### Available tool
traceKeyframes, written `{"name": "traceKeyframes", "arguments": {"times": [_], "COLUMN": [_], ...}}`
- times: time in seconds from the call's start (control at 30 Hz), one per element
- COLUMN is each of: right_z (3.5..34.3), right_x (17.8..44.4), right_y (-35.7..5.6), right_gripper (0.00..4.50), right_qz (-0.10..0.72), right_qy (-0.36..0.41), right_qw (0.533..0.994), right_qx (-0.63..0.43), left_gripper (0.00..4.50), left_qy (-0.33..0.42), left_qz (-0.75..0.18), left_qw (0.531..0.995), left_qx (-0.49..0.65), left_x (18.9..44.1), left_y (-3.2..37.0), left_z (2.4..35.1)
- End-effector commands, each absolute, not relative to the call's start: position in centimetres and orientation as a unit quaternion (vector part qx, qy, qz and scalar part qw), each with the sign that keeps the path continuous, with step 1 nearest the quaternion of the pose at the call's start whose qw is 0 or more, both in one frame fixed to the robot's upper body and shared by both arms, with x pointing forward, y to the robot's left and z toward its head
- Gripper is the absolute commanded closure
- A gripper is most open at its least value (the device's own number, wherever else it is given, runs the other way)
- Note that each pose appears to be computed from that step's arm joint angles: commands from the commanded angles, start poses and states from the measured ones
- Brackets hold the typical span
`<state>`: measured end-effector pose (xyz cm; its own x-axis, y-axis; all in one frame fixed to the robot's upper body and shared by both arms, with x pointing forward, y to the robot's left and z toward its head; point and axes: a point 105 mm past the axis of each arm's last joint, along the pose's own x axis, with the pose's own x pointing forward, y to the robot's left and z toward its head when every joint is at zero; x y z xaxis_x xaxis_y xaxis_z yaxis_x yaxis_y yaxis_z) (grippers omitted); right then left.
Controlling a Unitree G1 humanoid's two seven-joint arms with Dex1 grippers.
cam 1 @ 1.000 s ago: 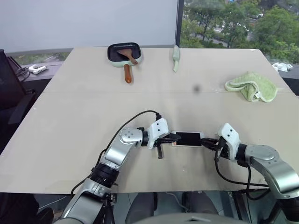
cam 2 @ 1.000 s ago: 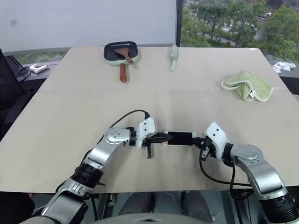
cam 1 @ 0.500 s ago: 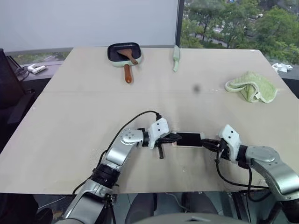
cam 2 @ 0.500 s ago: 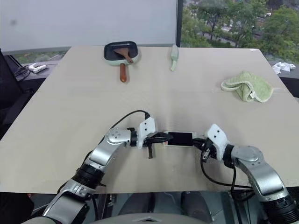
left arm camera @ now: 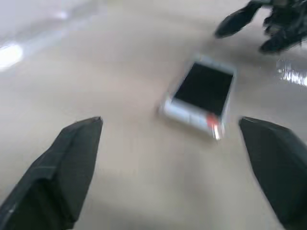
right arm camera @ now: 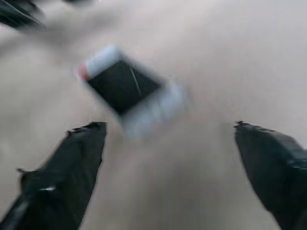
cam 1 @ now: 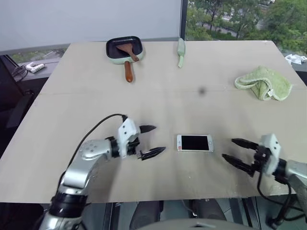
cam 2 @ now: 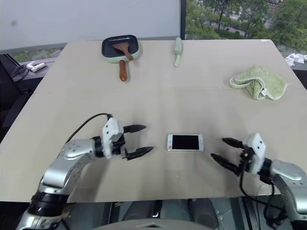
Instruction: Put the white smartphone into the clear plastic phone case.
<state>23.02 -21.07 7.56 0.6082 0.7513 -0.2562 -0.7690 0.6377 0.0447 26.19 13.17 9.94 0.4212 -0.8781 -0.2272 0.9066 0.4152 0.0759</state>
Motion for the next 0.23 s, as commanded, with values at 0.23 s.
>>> {"name": "traceKeyframes", "arguments": {"times": [0.23], "right_z": [9.6], "right_x": [19.9], "right_y": [-26.9], "right_gripper": [0.0], "right_qz": [0.404], "right_qy": [0.128], "right_qw": [0.904], "right_qx": [-0.058], "left_gripper": [0.05], "left_qy": [0.096], "left_qz": [-0.479], "left_qw": [0.858], "left_qx": [0.16], "left_x": [21.8], "left_y": [19.3], "left_z": [9.3]}}
